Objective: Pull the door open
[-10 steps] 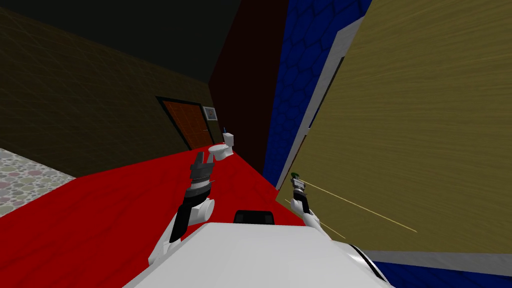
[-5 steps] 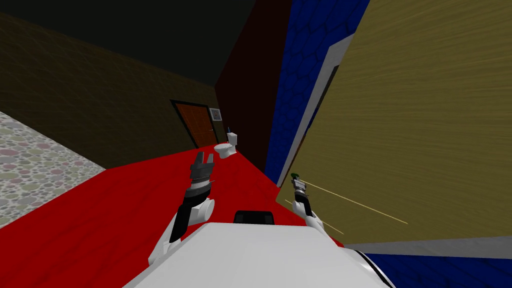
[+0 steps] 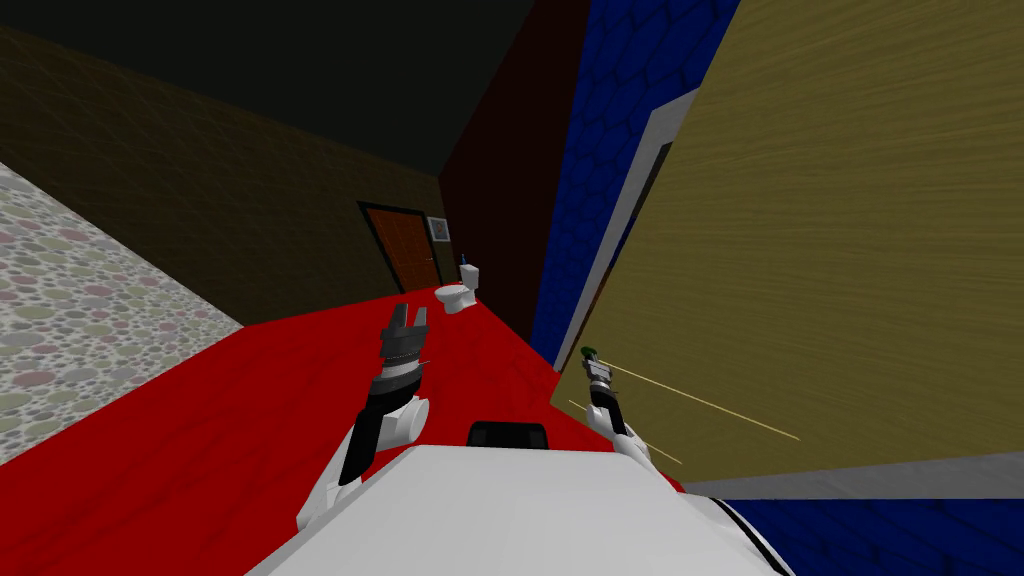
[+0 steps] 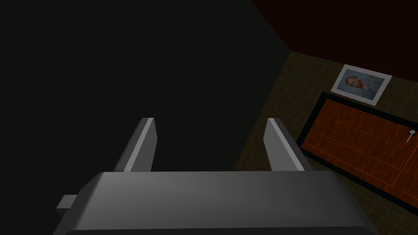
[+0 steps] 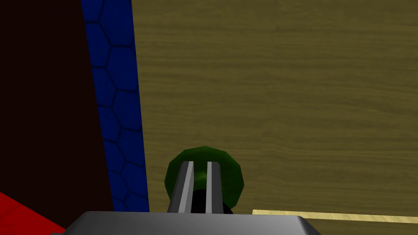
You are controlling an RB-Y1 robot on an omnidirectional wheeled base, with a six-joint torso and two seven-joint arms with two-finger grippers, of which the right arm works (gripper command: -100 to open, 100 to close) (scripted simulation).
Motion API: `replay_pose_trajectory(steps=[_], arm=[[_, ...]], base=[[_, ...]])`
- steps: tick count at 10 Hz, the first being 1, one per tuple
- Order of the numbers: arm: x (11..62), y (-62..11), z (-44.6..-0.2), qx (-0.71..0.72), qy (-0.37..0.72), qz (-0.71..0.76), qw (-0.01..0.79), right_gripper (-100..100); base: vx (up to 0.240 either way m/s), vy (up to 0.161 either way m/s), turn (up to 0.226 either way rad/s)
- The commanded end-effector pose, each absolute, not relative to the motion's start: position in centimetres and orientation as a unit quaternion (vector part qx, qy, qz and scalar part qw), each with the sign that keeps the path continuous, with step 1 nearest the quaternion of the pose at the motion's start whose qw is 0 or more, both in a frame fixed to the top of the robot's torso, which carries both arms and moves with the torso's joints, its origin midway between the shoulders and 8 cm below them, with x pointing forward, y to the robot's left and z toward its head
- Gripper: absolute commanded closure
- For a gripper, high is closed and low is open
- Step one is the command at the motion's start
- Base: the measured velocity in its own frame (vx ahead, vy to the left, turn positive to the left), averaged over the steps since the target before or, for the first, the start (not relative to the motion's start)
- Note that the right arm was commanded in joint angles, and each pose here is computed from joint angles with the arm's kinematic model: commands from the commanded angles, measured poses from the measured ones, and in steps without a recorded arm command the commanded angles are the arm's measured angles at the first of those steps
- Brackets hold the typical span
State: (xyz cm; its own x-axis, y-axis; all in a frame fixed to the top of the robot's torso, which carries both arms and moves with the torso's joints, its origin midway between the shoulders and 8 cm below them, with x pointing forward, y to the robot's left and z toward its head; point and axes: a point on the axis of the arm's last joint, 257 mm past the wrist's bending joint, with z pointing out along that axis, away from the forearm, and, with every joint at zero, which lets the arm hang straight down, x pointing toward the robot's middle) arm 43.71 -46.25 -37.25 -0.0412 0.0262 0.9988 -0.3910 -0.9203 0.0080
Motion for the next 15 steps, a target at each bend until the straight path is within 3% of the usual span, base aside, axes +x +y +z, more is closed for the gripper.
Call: replay_pose_trajectory(steps=[1, 2, 3, 10, 15], arm=[[42.7, -45.4, -39.0, 0.693, -0.134, 0.696, 0.135, 100], [43.8, -46.0, -37.0, 0.674, -0.132, 0.712, 0.143, 100], [43.8, -45.7, -37.2, 0.677, -0.132, 0.711, 0.140, -100], [43.0, -45.0, -38.8, 0.690, -0.135, 0.698, 0.136, -100], [42.2, -45.0, -39.1, 0.689, -0.139, 0.697, 0.142, -100]], base=[[-0.219, -0.044, 0.118], [-0.100, -0.012, 0.027], [-0.125, 0.030, -0.022], [-0.161, 0.092, -0.037], [0.153, -0.085, 0.026]])
